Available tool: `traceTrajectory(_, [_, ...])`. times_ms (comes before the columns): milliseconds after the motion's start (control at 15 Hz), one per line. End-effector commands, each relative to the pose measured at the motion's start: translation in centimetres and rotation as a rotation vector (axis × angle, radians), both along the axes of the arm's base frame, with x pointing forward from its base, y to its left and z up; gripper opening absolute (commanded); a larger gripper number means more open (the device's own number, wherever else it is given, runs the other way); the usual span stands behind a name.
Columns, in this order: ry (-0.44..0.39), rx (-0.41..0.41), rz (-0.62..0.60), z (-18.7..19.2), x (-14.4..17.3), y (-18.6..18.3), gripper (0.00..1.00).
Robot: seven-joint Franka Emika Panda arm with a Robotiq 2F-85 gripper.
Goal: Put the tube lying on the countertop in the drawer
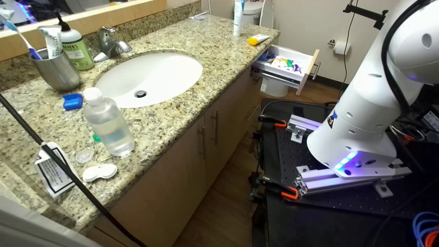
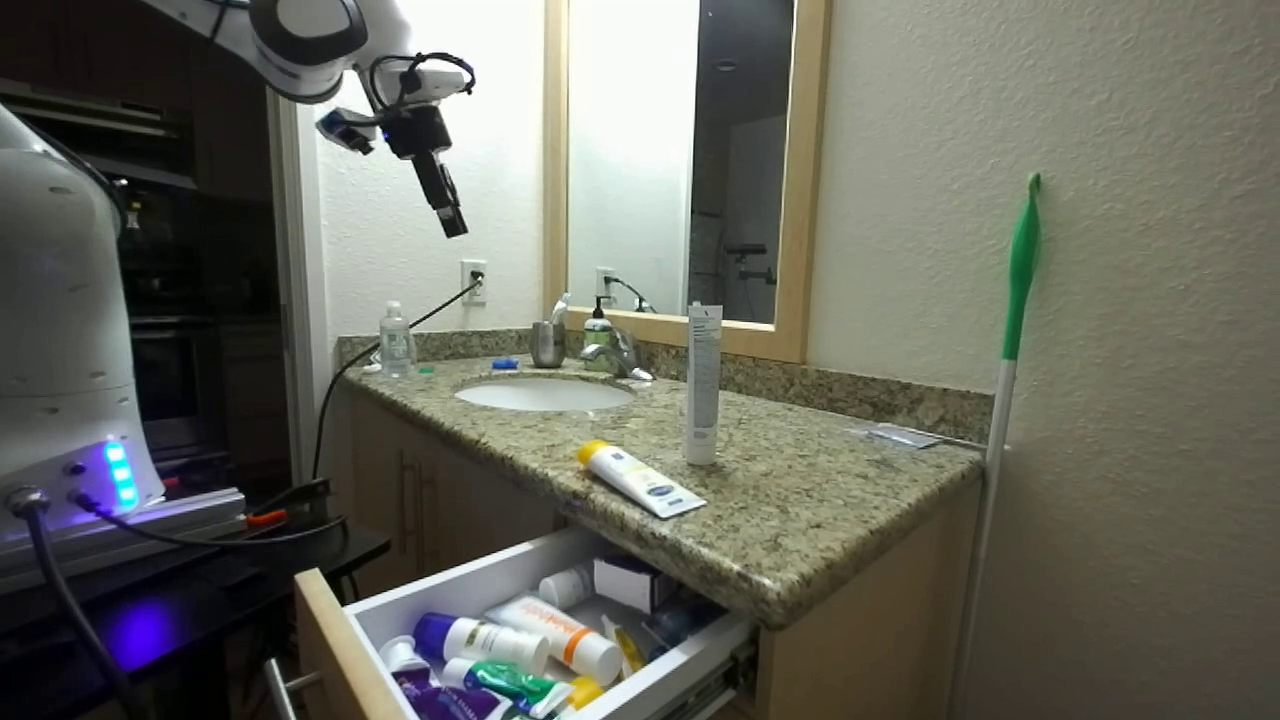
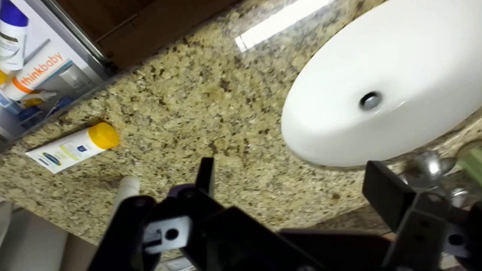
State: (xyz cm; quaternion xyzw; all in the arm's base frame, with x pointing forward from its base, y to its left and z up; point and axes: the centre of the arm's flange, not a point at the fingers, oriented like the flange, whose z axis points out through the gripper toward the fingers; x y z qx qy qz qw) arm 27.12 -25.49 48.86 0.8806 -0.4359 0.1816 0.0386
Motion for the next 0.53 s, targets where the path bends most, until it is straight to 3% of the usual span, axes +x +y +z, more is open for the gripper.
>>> traceTrajectory(0, [0.013,0.006,-0.202,-1.6,1.4,-9.6,1.00])
traceTrajectory(133, [0.043,0.043,-0.307,-1.9,1.4,-14.3,1.00])
traceTrajectory(200, [0.012,0.015,-0.222,-2.0,-0.9,-9.4,1.00])
traceTrajectory(333, [0.035,0.019,-0.277,-2.4,-0.5,-12.4,1.00])
traceTrajectory(467, [-0.027,-0.053,-0.276,-3.4,0.5,-11.0,1.00])
